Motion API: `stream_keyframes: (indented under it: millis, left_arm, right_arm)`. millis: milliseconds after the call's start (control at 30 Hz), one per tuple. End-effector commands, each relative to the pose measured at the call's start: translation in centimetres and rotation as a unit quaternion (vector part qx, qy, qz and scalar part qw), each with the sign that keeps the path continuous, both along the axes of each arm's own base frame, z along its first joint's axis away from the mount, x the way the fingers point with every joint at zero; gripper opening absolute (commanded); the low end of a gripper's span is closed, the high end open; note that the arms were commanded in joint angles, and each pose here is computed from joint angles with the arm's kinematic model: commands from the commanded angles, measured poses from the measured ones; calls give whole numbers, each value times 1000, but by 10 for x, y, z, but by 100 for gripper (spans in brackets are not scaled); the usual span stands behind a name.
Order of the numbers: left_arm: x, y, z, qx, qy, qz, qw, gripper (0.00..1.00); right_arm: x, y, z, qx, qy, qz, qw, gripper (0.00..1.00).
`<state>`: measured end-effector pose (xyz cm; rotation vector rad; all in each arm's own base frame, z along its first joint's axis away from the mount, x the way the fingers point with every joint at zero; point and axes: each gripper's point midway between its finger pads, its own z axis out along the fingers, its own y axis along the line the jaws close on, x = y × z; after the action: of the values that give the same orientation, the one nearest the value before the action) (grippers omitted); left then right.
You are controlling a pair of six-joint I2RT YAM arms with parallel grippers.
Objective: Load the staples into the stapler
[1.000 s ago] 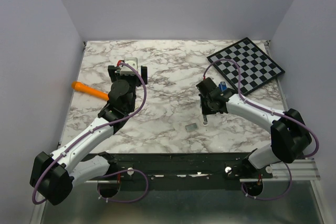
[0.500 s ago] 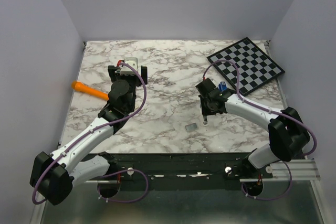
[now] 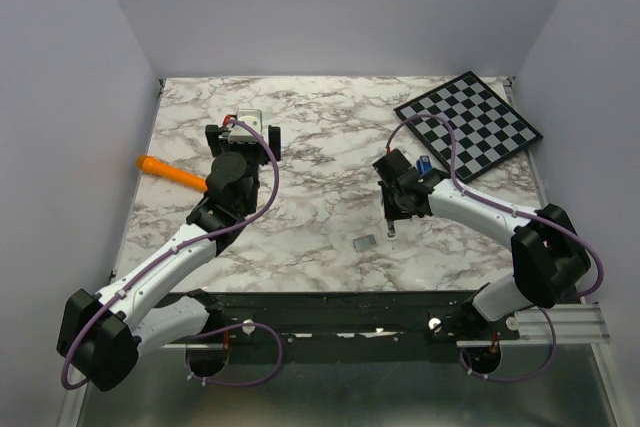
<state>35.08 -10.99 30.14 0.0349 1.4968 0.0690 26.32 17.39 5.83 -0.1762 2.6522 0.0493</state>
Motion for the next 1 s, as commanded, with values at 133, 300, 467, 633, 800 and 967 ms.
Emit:
stream_keyframes:
  millis: [133, 300, 467, 633, 800, 967]
  left_arm:
    - [-1, -5, -5, 2, 6, -10, 1000, 99]
    - [0, -6, -6, 2, 7, -11, 1000, 99]
    - [0, -6, -8, 2, 8, -13, 1000, 99]
    - [0, -7, -7, 1, 8, -14, 1000, 99]
    - [0, -7, -8, 1, 9, -15, 1000, 99]
    - [0, -8, -7, -1, 8, -16, 1000, 99]
  right_arm:
    - [2, 3, -5, 7, 1, 7, 1000, 17]
    - [-1, 2, -11, 5, 8, 5, 1000, 17]
    - [-2, -2, -15, -2, 9, 3, 1000, 17]
    - [-4, -3, -18, -5, 14, 4, 1000, 17]
    - [-5, -5, -16, -8, 14, 2, 1000, 23]
    - [-1, -4, -7, -6, 3, 0, 1000, 42]
